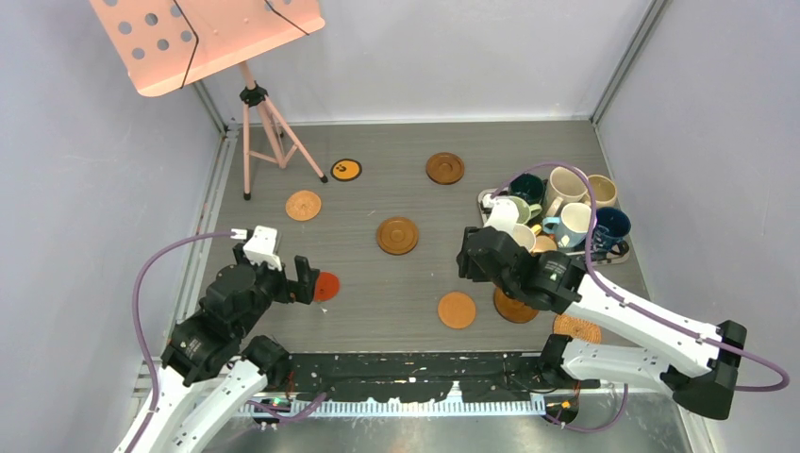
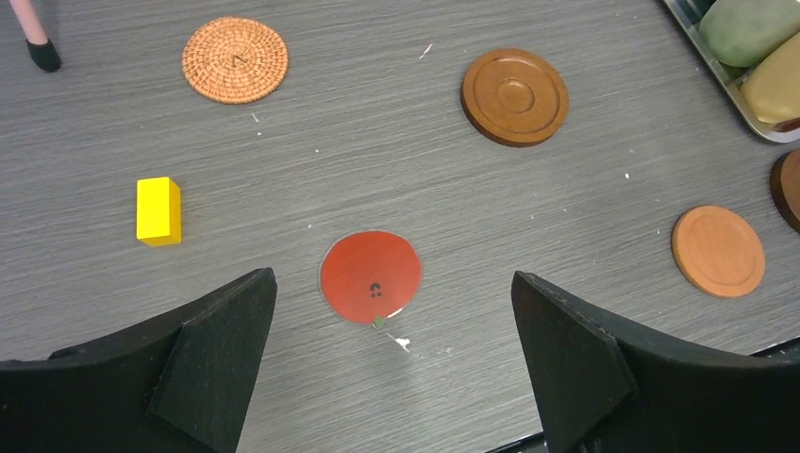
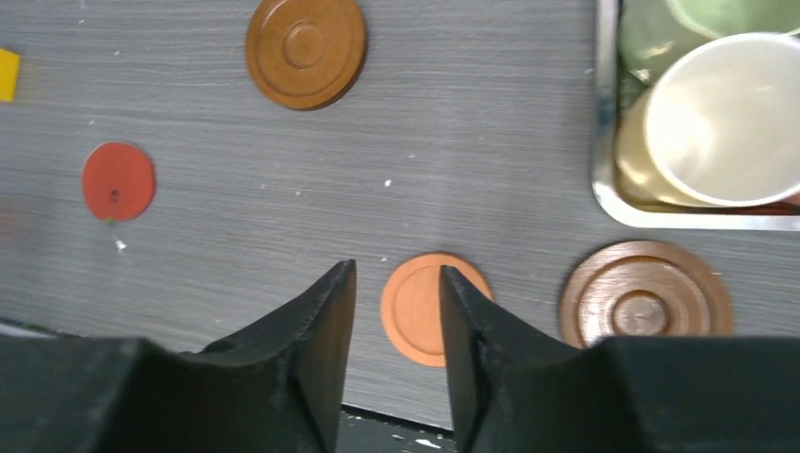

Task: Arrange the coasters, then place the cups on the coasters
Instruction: Move the coaster to the center of the board.

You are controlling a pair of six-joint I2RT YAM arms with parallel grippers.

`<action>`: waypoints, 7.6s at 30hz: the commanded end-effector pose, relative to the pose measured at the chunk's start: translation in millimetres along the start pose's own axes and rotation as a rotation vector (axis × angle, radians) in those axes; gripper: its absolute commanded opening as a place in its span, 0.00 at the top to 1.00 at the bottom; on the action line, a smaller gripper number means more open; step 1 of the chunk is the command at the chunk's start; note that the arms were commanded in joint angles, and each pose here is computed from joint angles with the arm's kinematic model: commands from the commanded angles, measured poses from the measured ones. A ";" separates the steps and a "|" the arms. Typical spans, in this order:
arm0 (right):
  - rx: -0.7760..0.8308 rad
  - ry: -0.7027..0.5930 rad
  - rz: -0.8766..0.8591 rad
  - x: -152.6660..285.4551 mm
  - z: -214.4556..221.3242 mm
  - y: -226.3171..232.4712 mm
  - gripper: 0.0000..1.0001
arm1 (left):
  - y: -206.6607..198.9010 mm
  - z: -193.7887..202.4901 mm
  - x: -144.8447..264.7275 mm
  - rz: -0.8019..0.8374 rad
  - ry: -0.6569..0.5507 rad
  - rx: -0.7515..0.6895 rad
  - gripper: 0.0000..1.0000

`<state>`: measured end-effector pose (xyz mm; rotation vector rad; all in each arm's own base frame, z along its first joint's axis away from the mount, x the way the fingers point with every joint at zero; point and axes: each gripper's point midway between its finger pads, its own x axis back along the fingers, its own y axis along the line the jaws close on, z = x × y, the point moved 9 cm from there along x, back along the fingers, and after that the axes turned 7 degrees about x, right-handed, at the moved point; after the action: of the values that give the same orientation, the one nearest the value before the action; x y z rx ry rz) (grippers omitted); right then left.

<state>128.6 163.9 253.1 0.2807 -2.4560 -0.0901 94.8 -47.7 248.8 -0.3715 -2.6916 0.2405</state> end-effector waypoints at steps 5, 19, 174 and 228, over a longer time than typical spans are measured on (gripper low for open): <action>-0.052 0.055 -0.078 -31.2 20.0 22.8 0.94 | 3.0 -4.8 2.1 -0.026 -0.044 -0.003 0.01; -0.031 0.044 -0.102 -79.5 42.9 41.7 0.95 | 3.7 -4.7 1.3 -0.034 -0.042 -0.008 0.01; -0.110 -0.214 -0.365 -9.7 -36.5 -37.4 0.03 | -12.7 -122.6 -428.6 -0.293 0.192 0.326 0.08; -0.130 -0.326 -0.375 41.9 -40.2 -49.9 0.03 | -1.3 -93.1 -461.8 -0.200 0.164 0.870 0.31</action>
<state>129.9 106.8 297.8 0.7183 -2.6369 -0.4611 511.9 -206.3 122.4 0.0806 -2.0134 1.0857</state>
